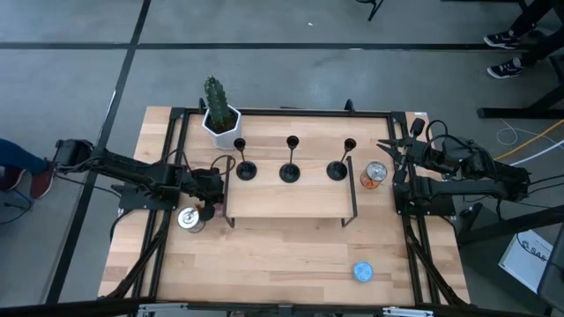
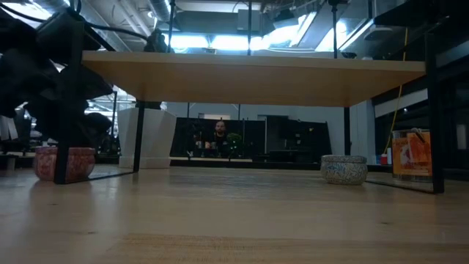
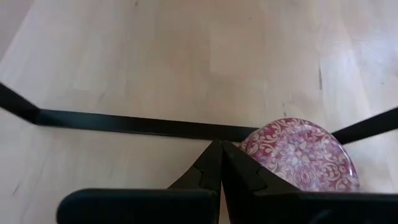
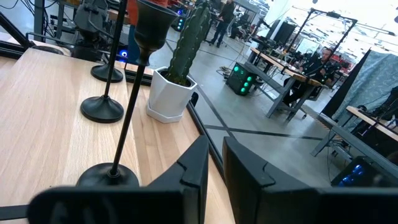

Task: Pick & Place candle stick holders
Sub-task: Put the red scented candle on the shelf

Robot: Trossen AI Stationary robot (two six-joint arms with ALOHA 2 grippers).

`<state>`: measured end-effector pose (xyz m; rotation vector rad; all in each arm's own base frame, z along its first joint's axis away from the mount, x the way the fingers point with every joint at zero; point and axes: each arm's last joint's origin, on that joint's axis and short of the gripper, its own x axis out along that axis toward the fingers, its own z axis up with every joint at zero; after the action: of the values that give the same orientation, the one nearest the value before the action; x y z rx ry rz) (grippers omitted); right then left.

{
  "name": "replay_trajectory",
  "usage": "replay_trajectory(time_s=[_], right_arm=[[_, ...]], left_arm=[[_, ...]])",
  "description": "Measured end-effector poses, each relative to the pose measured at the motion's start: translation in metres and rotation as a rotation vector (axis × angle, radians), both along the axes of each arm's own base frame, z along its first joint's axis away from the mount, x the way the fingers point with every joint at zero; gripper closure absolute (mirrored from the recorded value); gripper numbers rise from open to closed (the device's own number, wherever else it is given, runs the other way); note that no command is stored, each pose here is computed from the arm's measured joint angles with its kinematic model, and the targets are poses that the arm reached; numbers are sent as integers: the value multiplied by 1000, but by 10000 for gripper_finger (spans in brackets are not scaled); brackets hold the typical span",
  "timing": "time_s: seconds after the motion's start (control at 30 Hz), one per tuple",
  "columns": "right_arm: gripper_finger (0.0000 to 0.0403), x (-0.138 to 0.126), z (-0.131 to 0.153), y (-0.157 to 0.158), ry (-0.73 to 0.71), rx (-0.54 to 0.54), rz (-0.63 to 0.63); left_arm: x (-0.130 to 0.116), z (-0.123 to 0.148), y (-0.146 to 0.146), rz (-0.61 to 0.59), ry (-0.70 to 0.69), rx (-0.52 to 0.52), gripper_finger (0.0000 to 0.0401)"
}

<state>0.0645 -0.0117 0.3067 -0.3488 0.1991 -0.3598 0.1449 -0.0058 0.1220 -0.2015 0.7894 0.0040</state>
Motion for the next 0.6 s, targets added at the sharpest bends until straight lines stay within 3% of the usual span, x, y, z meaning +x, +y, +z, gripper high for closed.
replay_trajectory(time_s=[0.6], right_arm=[[350, 0, 0, 0, 0, 0, 0]], left_arm=[[-1, 0, -11, -19, 8, 3, 399]])
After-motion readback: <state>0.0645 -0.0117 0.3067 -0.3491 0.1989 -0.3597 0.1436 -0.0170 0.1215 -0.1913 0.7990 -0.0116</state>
